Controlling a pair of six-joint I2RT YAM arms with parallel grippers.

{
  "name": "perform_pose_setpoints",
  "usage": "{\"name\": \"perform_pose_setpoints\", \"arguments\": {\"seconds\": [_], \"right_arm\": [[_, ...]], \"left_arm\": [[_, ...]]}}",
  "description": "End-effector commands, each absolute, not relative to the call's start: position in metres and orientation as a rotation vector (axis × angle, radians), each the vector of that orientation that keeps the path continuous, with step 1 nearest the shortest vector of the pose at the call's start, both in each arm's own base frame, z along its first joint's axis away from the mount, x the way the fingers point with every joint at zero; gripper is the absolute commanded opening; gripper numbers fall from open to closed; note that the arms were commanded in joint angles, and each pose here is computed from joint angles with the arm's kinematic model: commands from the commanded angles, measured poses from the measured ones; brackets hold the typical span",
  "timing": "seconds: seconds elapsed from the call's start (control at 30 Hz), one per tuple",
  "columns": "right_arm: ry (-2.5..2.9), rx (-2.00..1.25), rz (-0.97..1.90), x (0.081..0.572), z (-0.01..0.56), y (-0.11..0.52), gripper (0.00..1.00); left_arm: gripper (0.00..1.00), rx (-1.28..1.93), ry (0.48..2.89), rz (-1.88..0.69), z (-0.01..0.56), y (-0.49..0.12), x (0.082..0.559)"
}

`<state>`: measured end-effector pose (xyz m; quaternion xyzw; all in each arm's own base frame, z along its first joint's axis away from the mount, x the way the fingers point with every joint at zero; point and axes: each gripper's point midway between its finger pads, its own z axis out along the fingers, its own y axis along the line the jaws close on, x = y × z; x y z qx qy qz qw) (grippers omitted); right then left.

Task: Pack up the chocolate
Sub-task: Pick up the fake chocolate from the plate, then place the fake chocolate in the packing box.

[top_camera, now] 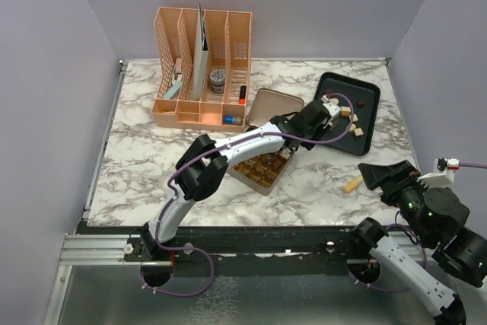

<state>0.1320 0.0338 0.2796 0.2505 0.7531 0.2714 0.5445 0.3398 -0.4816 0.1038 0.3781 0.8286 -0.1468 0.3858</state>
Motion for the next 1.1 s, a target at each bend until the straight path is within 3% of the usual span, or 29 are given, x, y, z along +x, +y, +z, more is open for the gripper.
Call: {"name": "perform_pose_setpoints", "arguments": {"seconds": [0.0,0.5,0.83,1.07], "right_arm": [[1.783,0.615,0.629,0.132,0.275,0.03,0.87],[1.912,0.599,0.56,0.142,0.24,0.043,0.87],[2.166,0.555,0.442,0.172,0.183,0.084,0.87],[2.267,0.517,0.355,0.202,0.157,0.109,0.87]], "left_arm": [[0.33,0.854,2.044,-0.429,0.167,-0.474,0.34],[0.31,0.714,2.124,-0.386,0.2,-0.388,0.328],[0.31,0.619,2.205,-0.276,0.206,-0.302,0.306],[0.31,0.522,2.259,-0.248,0.201,-0.273,0.296]]}}
